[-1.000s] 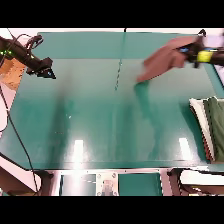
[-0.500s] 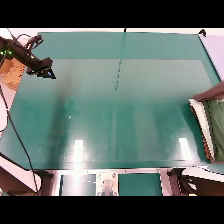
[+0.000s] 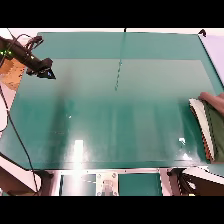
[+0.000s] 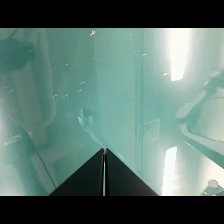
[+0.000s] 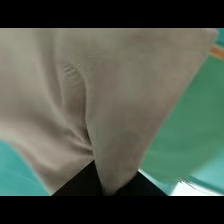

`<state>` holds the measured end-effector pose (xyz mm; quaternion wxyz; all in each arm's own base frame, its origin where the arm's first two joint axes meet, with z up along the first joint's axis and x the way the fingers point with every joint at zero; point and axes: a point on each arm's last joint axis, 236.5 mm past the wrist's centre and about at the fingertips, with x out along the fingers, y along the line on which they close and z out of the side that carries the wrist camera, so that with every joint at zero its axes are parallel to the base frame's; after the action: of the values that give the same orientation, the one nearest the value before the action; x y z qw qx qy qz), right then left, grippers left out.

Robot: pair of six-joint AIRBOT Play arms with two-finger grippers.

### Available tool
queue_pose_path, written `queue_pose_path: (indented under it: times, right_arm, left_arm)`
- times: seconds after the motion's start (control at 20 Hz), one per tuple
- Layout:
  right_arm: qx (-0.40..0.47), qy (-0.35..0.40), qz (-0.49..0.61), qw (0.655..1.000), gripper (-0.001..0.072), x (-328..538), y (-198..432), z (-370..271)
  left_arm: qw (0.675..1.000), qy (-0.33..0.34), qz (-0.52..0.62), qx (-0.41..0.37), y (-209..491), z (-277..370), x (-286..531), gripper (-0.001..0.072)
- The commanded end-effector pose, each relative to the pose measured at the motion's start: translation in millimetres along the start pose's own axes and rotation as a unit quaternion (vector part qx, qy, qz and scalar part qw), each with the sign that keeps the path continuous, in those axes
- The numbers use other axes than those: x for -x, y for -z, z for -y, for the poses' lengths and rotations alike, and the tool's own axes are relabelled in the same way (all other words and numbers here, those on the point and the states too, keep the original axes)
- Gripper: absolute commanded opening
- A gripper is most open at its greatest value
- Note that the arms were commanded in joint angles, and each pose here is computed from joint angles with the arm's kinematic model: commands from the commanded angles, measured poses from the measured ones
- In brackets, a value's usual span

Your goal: Fold the shirts.

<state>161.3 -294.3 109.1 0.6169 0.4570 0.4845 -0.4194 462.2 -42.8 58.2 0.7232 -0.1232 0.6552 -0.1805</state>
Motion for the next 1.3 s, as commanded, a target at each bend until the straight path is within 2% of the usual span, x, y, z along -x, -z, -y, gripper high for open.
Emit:
queue_pose_path:
  times: [0.0, 0.15, 0.2, 0.3, 0.35, 0.5, 0.55, 0.6, 0.65, 0.95, 1.1, 1.25]
  right_arm:
    - [-0.023, 0.119, -0.051, 0.991, 0.0015, -31, 24, 62]
    - [-0.019, 0.144, -0.076, 0.987, 0.0016, -68, 38, 79]
    - [-0.020, 0.147, -0.094, 0.984, 0.0047, -78, 48, 83]
    - [-0.028, 0.151, -0.121, 0.981, 0.0566, -91, 62, 85]
    - [-0.031, 0.139, -0.130, 0.981, 0.0589, -92, 66, 79]
    - [-0.027, 0.079, -0.161, 0.983, 0.0577, -82, 78, 43]
    - [-0.015, 0.060, -0.169, 0.984, 0.0433, -77, 84, 27]
    - [0.001, 0.044, -0.174, 0.984, 0.0164, -72, 89, 12]
    - [0.023, 0.029, -0.175, 0.984, 0.0020, -67, 96, -6]
    - [0.224, -0.059, -0.113, 0.966, 0.0013, -44, 157, -122]
    - [0.341, -0.096, -0.093, 0.931, 0.0013, -42, 227, -147]
    - [0.399, -0.152, -0.112, 0.897, 0.0014, -57, 316, -144]
  left_arm:
    - [1.000, 0.000, -0.001, 0.000, 1, 0, 0, 0.0022]
    - [1.000, 0.000, -0.001, 0.000, 0, 0, 0, 0.0022]
    - [1.000, 0.000, 0.002, 0.000, -1, 0, 0, 0.0022]
    - [1.000, 0.000, 0.006, -0.005, -4, 4, -1, 0.0022]
    - [1.000, 0.004, 0.006, -0.011, -4, 8, -2, 0.0022]
    - [1.000, 0.015, 0.003, -0.018, -1, 18, 0, 0.0021]
    - [1.000, 0.022, 0.005, -0.022, 0, 24, 3, 0.0022]
    - [0.999, 0.027, 0.008, -0.027, 2, 31, 9, 0.0021]
    - [0.999, 0.029, 0.005, -0.034, 6, 38, 12, 0.0021]
    - [0.997, 0.036, -0.039, -0.055, 63, 75, 12, 0.0021]
    - [0.996, 0.038, -0.049, -0.067, 109, 85, -3, 0.0021]
    - [0.997, 0.039, -0.048, -0.047, 158, 81, -26, 0.0021]
